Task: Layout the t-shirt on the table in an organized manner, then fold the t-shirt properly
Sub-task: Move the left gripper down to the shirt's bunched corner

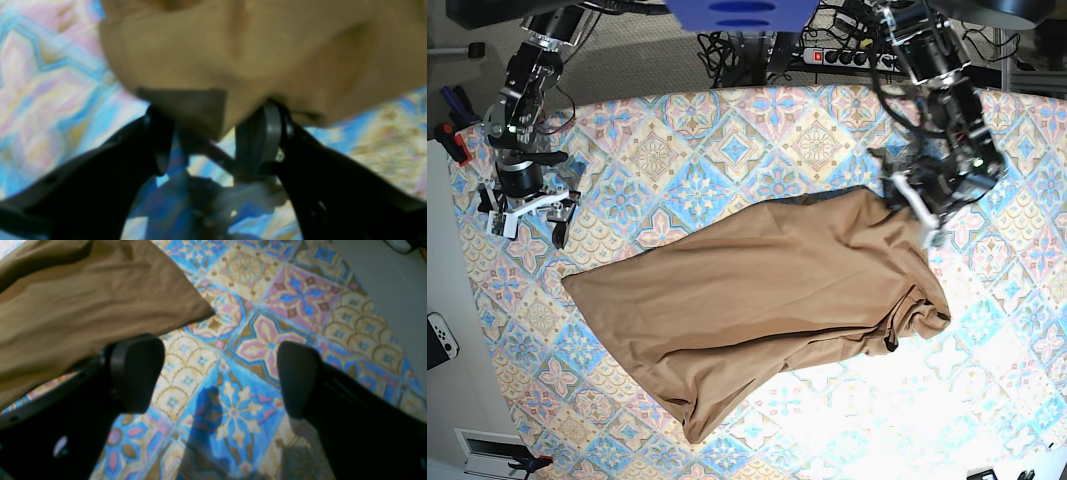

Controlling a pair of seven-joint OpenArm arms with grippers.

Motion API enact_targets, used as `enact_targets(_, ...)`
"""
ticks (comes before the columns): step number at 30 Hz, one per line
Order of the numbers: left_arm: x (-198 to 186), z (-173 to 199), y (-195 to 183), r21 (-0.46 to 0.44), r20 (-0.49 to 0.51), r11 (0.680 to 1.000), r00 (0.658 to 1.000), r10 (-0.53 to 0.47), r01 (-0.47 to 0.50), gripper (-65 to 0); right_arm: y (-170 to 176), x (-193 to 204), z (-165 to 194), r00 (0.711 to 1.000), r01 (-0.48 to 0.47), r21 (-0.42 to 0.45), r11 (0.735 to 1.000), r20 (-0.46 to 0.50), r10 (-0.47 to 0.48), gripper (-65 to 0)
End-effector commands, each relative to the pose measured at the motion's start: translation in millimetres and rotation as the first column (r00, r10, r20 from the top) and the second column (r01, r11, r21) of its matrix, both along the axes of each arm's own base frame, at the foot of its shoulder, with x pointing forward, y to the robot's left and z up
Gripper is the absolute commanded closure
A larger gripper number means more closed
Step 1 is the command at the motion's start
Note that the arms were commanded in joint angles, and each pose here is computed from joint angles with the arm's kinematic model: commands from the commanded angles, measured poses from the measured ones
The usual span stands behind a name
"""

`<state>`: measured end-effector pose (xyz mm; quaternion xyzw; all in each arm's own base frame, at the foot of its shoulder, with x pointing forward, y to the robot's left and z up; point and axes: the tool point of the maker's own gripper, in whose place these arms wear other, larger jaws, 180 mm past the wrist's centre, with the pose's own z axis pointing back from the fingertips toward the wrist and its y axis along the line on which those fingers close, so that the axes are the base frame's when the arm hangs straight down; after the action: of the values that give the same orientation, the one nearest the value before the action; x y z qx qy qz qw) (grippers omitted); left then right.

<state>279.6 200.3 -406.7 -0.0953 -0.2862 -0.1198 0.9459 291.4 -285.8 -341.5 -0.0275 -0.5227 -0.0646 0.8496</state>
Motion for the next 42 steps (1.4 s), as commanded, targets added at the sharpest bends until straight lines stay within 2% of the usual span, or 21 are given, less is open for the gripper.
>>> enact_targets(1,15,15,-9,-0.020,0.069,0.999,0.997,-0.025,0.026,-31.9,-4,6,15,0.999,-0.003,-0.018,1.000,0.050,0.004,-54.0)
enact_targets(3,19,16,-23,-0.025,0.074,0.997,0.995,-0.068,0.070,-23.8,-2,1,10,0.999,-0.008,-0.017,1.000,0.034,0.008,-54.0)
enact_targets(6,26,19,-48,-0.073,0.123,0.993,0.989,-0.082,0.091,-0.3,-2,0,9,1.000,-0.009,-0.017,1.000,0.029,0.010,-54.0)
enact_targets(10,24,19,-56,-0.083,0.114,0.992,0.990,-0.087,0.097,0.0,-2,-1,8,1.000,-0.009,-0.017,1.000,0.026,0.010,-54.0)
enact_targets(12,17,21,-53,-0.044,0.078,0.993,0.991,-0.105,0.109,0.0,-3,-2,7,1.000,-0.006,-0.017,1.000,0.024,0.006,-54.0)
enact_targets(14,9,38,-48,0.019,0.085,0.992,0.988,-0.126,0.125,0.0,-4,-3,6,1.000,-0.004,-0.015,1.000,0.020,0.005,-54.0)
enact_targets(18,-9,79,-44,0.136,0.155,0.981,0.975,-0.158,0.138,0.0,-3,-2,5,1.000,-0.007,-0.014,1.000,0.020,0.008,-54.0)
enact_targets(20,-6,81,-43,0.123,0.157,0.982,0.974,-0.160,0.142,0.0,-1,-1,5,1.000,-0.012,-0.013,1.000,0.021,0.012,-54.0)
enact_targets(26,8,101,-12,0.090,0.185,0.995,0.981,-0.064,0.048,0.0,6,0,3,0.999,-0.030,-0.007,1.000,0.016,0.030,-54.0)
enact_targets(33,64,129,-12,0.032,0.260,0.999,0.964,-0.049,0.042,0.0,11,0,0,1.000,-0.026,0.011,1.000,0.016,0.025,-54.0)
enact_targets(35,84,133,-22,-0.028,0.274,0.998,0.961,-0.041,0.051,0.0,11,0,0,1.000,-0.026,0.011,1.000,0.016,0.025,-54.0)
enact_targets(42,147,122,-34,-0.155,0.243,0.987,0.970,-0.001,0.040,0.0,11,0,0,1.000,-0.026,0.011,1.000,0.016,0.025,-54.0)
